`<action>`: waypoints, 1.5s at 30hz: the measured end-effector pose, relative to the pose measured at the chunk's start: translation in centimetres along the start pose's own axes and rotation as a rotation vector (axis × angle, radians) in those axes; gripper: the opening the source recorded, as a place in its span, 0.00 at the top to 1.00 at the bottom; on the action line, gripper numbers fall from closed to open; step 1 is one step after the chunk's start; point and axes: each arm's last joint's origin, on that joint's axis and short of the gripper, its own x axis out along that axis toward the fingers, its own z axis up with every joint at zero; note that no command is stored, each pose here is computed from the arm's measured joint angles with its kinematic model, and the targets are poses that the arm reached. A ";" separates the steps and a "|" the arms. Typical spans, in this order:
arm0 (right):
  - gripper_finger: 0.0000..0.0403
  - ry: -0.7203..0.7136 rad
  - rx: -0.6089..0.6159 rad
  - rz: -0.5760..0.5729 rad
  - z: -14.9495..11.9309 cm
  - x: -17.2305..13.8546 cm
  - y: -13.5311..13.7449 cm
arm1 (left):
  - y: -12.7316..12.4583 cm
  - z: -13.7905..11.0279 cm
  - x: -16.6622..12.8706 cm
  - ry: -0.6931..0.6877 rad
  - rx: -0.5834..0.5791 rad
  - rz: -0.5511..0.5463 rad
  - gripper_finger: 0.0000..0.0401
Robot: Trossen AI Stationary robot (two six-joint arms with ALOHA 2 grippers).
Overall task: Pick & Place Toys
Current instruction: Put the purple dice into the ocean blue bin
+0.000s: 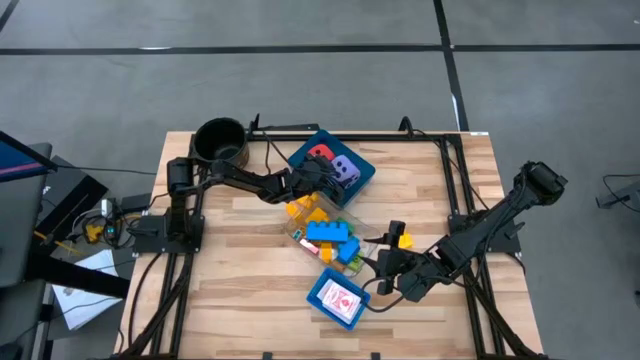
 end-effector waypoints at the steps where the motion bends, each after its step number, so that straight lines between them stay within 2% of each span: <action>1: 0.49 0.000 0.000 0.000 0.0 0.0 0.0 | 0.0 0.0 0.0 -0.002 -0.001 0.000 0.00; 11: 0.49 0.000 0.000 0.000 0.0 0.0 0.0 | -0.3 1.6 -0.8 -0.050 -0.046 -0.015 0.00; 21: 0.49 0.000 0.001 0.000 0.0 0.0 0.0 | -0.2 1.5 -0.9 -0.025 -0.032 -0.017 0.00; 25: 0.49 0.000 0.001 0.001 0.0 0.0 0.0 | -0.3 1.6 -0.8 -0.010 -0.006 -0.123 0.00; 28: 0.49 0.001 0.001 0.003 0.0 0.0 0.0 | -0.1 1.6 -0.7 -0.002 -0.007 -0.151 0.00; 36: 0.49 0.001 0.001 0.003 0.0 0.0 0.0 | 1.3 1.5 -0.2 0.033 -0.007 -0.113 0.00; 42: 0.49 0.001 0.002 0.003 0.0 0.0 0.0 | 1.4 1.6 -0.2 0.027 -0.017 -0.148 0.00; 45: 0.49 0.001 0.003 0.003 0.0 0.0 0.0 | 1.3 2.0 -0.2 -0.018 0.023 -0.156 0.00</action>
